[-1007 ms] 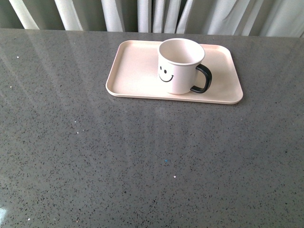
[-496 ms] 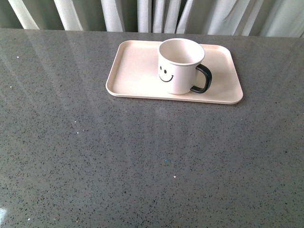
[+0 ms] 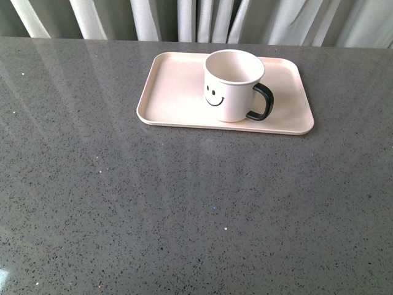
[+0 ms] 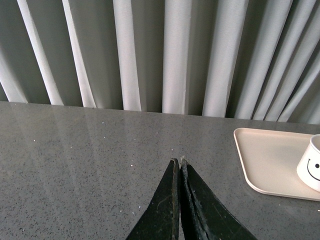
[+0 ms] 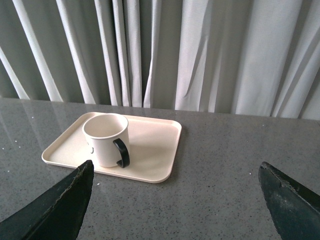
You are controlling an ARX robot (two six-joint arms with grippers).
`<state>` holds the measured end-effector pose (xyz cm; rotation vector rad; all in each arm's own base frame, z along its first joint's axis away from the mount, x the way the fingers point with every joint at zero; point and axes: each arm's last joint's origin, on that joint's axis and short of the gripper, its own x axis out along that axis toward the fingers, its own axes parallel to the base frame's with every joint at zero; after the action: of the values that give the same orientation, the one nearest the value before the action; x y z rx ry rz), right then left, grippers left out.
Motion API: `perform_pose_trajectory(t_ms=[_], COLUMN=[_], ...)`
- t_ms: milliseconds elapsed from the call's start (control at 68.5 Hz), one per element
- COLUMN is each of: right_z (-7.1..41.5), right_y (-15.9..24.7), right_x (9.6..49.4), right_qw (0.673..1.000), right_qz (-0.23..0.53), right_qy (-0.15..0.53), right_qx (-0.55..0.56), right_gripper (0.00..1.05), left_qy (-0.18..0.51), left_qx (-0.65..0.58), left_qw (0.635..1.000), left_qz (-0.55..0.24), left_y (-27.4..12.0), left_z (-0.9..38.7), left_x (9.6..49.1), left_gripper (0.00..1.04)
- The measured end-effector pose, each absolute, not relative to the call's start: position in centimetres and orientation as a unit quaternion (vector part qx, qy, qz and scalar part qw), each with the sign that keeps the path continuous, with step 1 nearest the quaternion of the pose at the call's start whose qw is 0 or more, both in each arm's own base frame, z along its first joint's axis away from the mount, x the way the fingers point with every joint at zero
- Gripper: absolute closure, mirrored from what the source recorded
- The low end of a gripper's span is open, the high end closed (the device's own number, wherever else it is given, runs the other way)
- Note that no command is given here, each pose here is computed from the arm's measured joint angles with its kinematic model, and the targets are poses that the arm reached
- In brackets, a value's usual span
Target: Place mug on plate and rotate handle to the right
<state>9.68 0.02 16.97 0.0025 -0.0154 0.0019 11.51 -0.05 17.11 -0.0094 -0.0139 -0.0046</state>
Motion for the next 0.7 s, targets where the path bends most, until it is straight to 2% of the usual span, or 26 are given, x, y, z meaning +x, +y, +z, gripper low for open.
perform_pose_trajectory(t_ms=[671,700], right_z=[17.0,17.0], right_y=[0.0,0.0], right_x=[9.7,9.7], right_qw=[1.000,1.000], right_qz=[0.001,0.001], right_qy=[-0.008,-0.008], right_qx=[0.001,0.001], right_gripper=[0.09,0.09], left_qy=[0.002,0.002], left_qx=[-0.004,-0.004], left_qw=[1.000,1.000], left_qz=[-0.001,-0.001], left_y=[0.0,0.0], left_z=[16.7,16.7], left_x=[9.8,9.8], left_gripper=[1.03,1.00])
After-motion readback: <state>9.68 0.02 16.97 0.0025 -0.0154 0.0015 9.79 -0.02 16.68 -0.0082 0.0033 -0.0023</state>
